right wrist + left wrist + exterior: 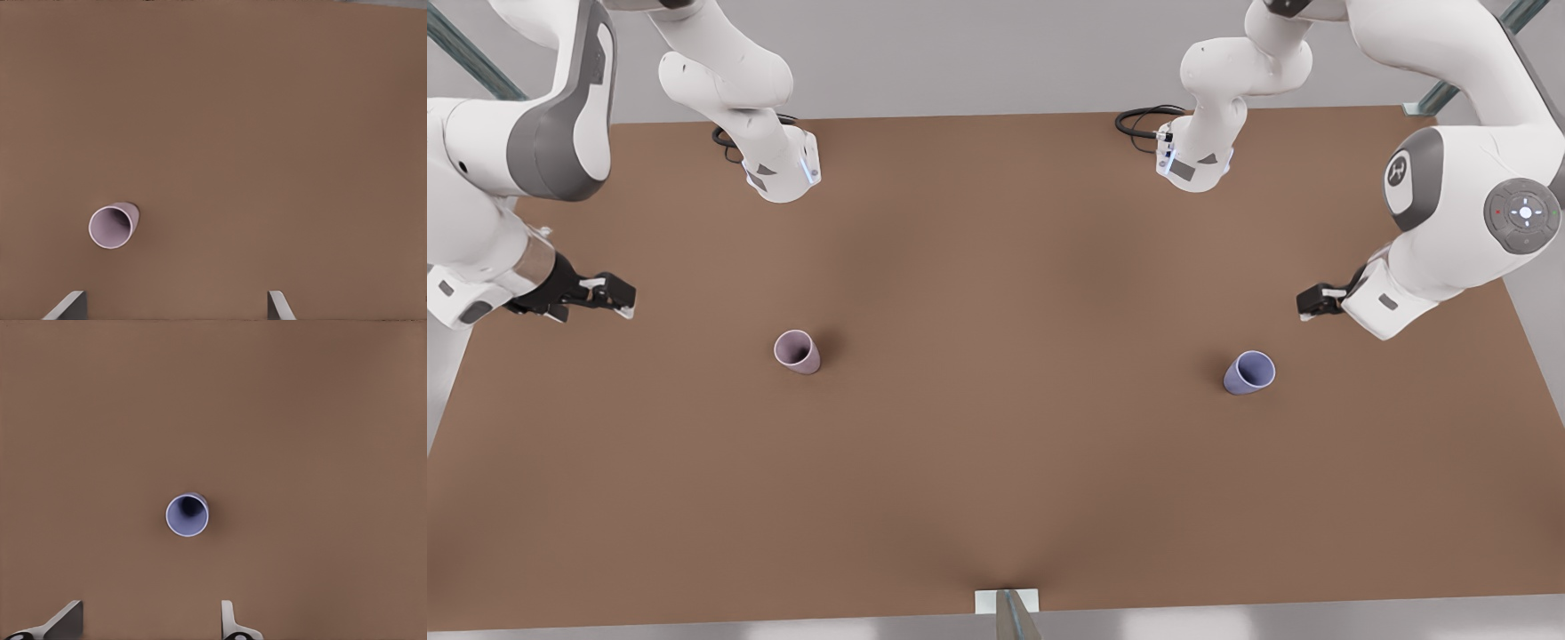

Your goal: Stack the cups, with the pink cup at the bottom and the purple cup at the top

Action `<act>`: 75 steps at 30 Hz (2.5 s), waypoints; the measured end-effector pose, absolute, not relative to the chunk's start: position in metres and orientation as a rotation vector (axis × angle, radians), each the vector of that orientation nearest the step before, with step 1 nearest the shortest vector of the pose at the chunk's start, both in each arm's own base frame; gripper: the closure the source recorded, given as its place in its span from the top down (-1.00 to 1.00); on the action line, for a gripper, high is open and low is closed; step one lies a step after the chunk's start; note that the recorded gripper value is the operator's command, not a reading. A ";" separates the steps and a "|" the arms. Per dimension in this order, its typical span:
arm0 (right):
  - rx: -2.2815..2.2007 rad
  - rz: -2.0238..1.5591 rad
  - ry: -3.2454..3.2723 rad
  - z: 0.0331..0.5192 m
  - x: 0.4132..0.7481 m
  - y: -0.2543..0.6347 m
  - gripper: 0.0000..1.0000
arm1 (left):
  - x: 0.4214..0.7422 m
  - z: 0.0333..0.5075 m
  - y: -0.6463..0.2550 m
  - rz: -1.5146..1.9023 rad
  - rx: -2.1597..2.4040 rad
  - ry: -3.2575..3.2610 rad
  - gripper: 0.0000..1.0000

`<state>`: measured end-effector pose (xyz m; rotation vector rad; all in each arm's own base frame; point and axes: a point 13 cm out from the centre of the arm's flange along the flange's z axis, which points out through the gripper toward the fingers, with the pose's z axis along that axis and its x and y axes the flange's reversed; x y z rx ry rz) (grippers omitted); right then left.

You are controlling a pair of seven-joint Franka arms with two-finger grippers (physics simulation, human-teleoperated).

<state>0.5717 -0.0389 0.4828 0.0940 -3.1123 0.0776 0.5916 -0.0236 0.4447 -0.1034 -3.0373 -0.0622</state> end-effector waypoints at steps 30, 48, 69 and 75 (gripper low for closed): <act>0.465 0.015 -2.976 0.177 0.558 0.057 1.00 | 0.612 0.399 -0.015 -0.054 -0.150 -3.006 1.00; 0.624 0.009 -2.963 0.126 0.527 0.076 1.00 | 0.614 0.386 -0.008 -0.051 -0.144 -2.992 1.00; 0.736 0.000 -2.975 0.101 0.519 0.084 -0.57 | 0.618 0.381 -0.003 -0.049 -0.138 -2.998 1.00; 0.843 0.005 -3.035 0.155 0.550 0.127 -0.57 | 0.618 0.379 -0.003 -0.049 -0.137 -2.994 1.00</act>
